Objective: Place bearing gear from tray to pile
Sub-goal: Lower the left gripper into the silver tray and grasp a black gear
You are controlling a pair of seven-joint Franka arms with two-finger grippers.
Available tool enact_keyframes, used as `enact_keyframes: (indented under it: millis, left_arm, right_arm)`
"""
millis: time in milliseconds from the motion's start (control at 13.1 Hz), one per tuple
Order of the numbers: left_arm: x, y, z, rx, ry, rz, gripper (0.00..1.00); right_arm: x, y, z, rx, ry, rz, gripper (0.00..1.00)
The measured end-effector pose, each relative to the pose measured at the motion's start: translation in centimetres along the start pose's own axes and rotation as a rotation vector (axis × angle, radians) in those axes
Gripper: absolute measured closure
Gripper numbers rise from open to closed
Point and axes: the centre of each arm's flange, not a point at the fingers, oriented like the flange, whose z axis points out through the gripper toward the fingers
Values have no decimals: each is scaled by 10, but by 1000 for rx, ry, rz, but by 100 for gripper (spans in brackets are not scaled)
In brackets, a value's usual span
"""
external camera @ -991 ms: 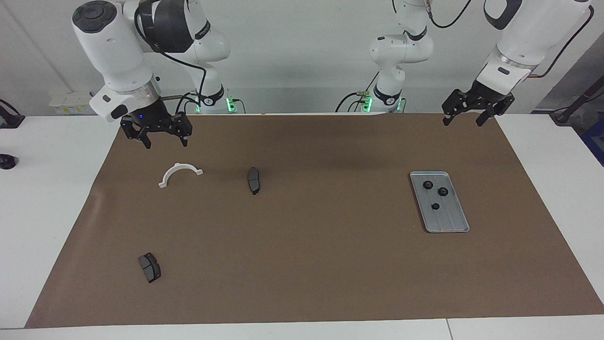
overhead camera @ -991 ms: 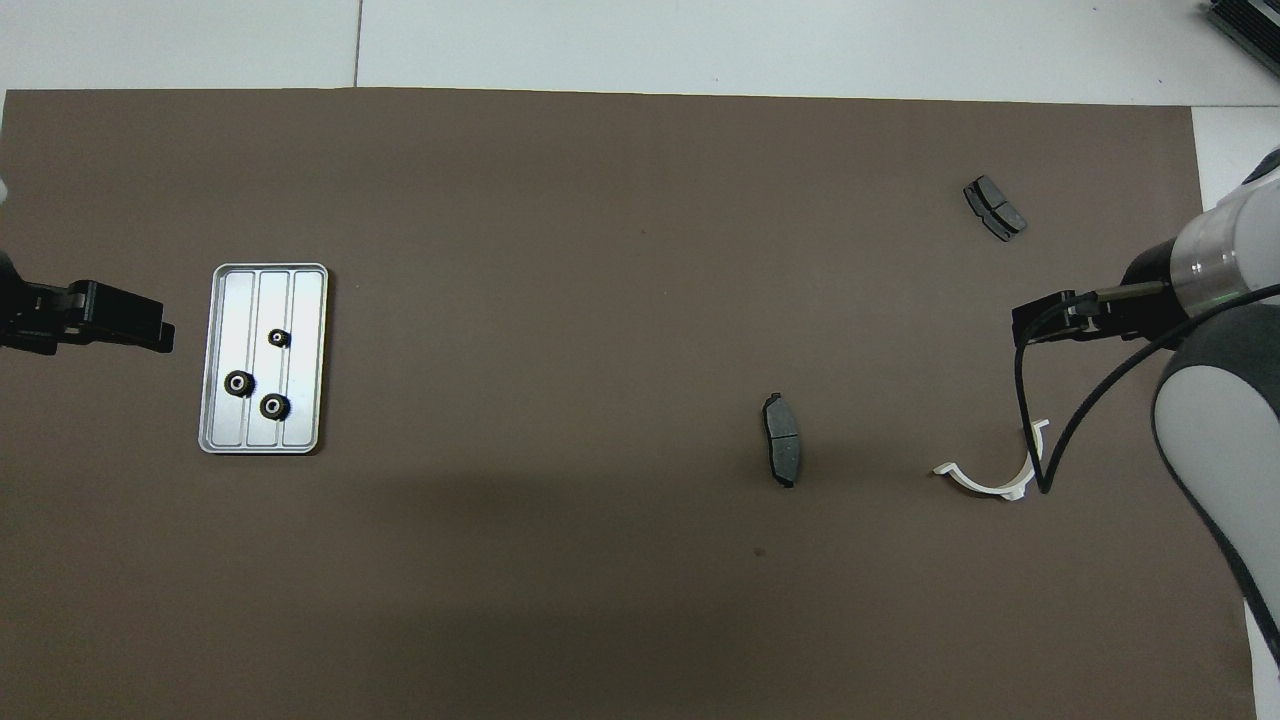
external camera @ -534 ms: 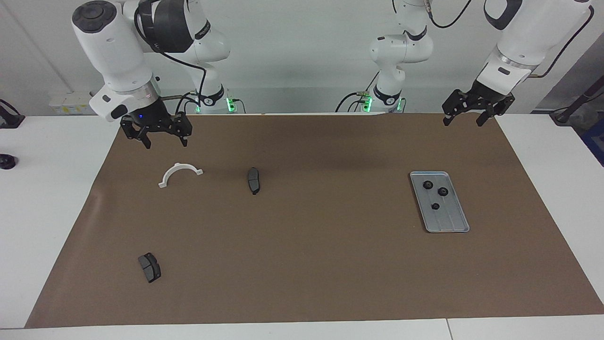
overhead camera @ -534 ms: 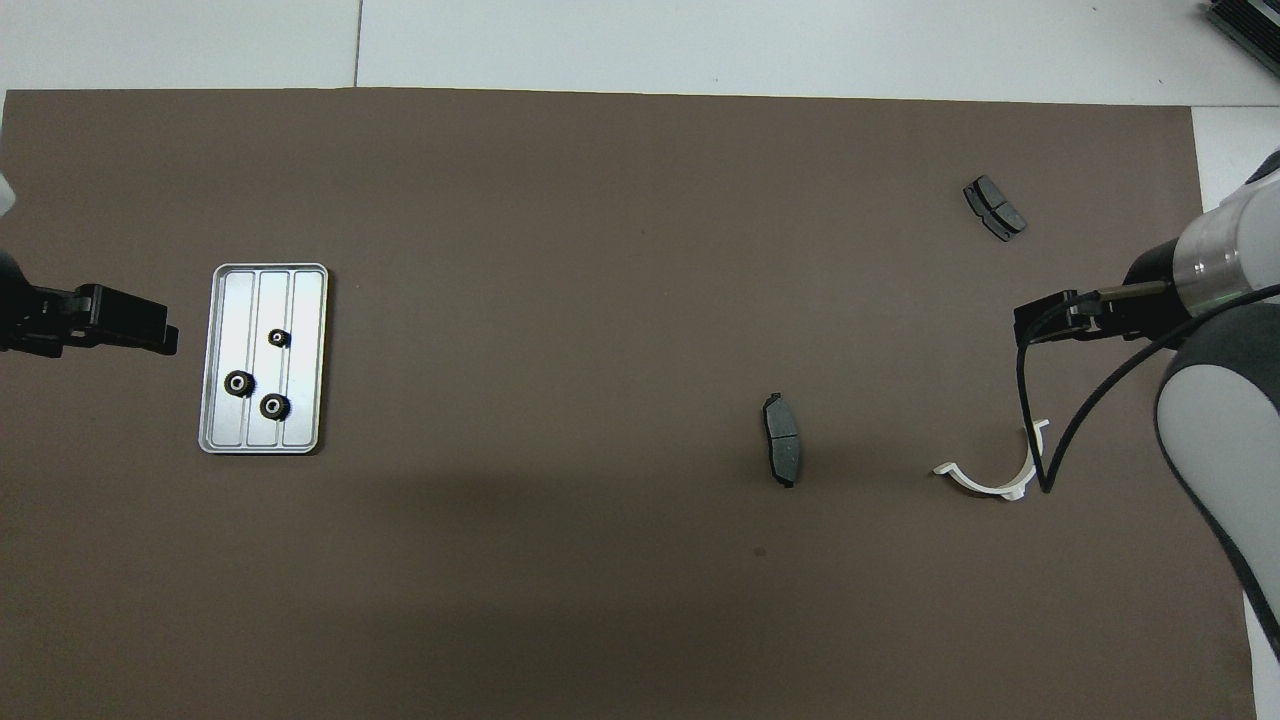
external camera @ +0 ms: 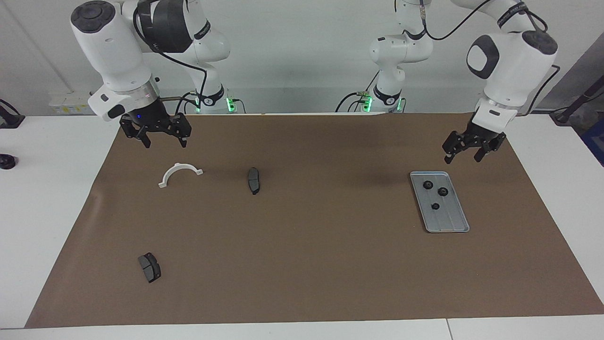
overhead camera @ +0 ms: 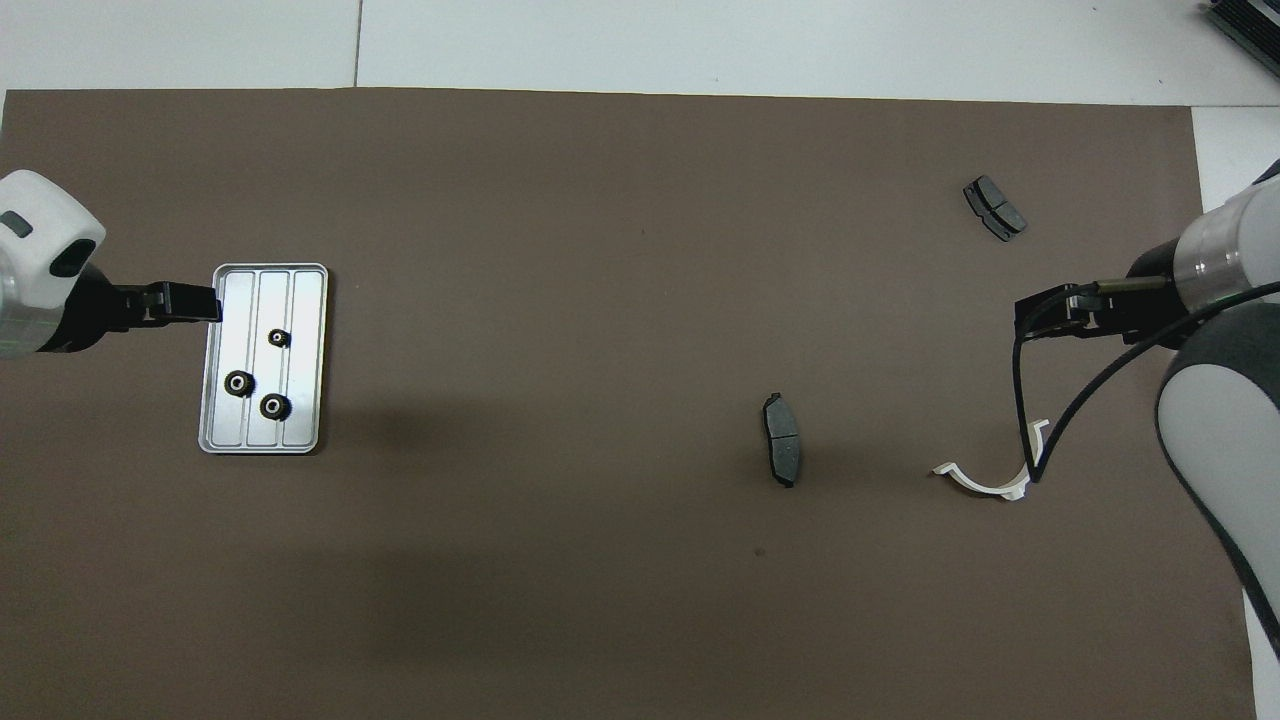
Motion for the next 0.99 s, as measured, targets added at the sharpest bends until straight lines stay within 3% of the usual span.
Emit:
enact_keyframes:
  millis: [457, 610, 686, 839, 915, 991]
  left_arm:
    - [-5, -9, 123, 8, 13, -13, 0]
    - [-7, -9, 151, 8, -1, -12, 0]
    - [-8, -7, 161, 7, -13, -9, 8]
    - [-11, -5, 173, 5, -35, -5, 35]
    - [-12, -4, 176, 5, -41, -5, 44]
    - [-12, -4, 176, 5, -40, -5, 44]
  right_arm:
    - [0, 0, 0, 2, 0, 27, 0]
    - [0, -3, 0, 40, -4, 33, 0]
    - [0, -2, 0, 54, -6, 39, 0]
    - [0, 3, 0, 63, -6, 48, 0]
    - [0, 3, 0, 63, -6, 45, 0]
    - [0, 3, 0, 63, -6, 34, 0]
